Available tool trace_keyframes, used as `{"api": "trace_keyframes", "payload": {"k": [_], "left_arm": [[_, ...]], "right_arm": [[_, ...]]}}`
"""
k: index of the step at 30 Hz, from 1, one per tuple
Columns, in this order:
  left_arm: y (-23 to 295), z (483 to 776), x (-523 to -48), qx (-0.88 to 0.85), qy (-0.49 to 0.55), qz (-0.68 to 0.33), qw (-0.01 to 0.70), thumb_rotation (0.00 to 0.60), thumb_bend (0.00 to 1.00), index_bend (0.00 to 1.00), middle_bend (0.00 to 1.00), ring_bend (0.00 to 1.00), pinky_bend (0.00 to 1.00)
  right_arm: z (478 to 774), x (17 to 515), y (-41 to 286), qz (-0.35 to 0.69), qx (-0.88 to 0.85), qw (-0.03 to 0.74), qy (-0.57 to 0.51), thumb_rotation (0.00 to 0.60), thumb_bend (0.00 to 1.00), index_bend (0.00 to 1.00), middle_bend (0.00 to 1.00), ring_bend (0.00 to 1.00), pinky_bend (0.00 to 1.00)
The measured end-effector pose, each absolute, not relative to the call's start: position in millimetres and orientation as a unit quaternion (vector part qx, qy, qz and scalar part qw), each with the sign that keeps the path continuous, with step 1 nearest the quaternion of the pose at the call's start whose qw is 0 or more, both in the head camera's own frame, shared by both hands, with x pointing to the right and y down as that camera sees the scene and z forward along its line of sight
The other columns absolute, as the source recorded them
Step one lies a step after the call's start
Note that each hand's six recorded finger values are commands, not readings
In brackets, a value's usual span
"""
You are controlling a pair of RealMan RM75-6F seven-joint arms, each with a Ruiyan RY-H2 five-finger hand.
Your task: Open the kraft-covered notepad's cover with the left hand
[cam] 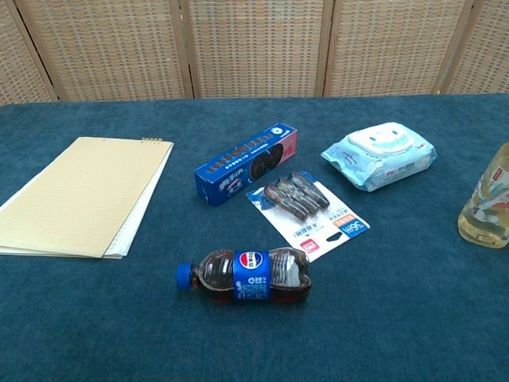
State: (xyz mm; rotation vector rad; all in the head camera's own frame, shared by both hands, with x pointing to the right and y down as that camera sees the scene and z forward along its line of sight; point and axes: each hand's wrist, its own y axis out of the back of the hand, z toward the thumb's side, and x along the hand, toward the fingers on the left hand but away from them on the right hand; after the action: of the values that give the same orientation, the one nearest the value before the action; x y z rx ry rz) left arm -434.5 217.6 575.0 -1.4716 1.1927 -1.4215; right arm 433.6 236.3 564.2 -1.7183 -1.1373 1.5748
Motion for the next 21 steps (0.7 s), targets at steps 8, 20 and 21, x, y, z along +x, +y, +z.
{"api": "trace_keyframes", "payload": {"k": [8,20,21], "left_arm": [[217.7,575.0,-433.8,-0.576,0.467,-0.555,0.377,0.600,0.33,0.10,0.00,0.00,0.00],[217.6,576.5,-433.9,-0.578,0.464,-0.555,0.377,0.600,0.33,0.10,0.00,0.00,0.00],[217.8,577.1,-433.8,-0.578,0.463,-0.556,0.377,0.600,0.33,0.10,0.00,0.00,0.00]], "right_arm": [[563.6,434.2,236.7,0.585,-0.638,0.270,-0.423,0.600,0.26,0.11,0.00,0.00,0.00],[564.0,433.9,236.3,0.587,-0.636,0.272,-0.421,0.600,0.26,0.11,0.00,0.00,0.00],[564.0,433.8,236.2,0.586,-0.636,0.272,-0.421,0.600,0.26,0.11,0.00,0.00,0.00]]}}
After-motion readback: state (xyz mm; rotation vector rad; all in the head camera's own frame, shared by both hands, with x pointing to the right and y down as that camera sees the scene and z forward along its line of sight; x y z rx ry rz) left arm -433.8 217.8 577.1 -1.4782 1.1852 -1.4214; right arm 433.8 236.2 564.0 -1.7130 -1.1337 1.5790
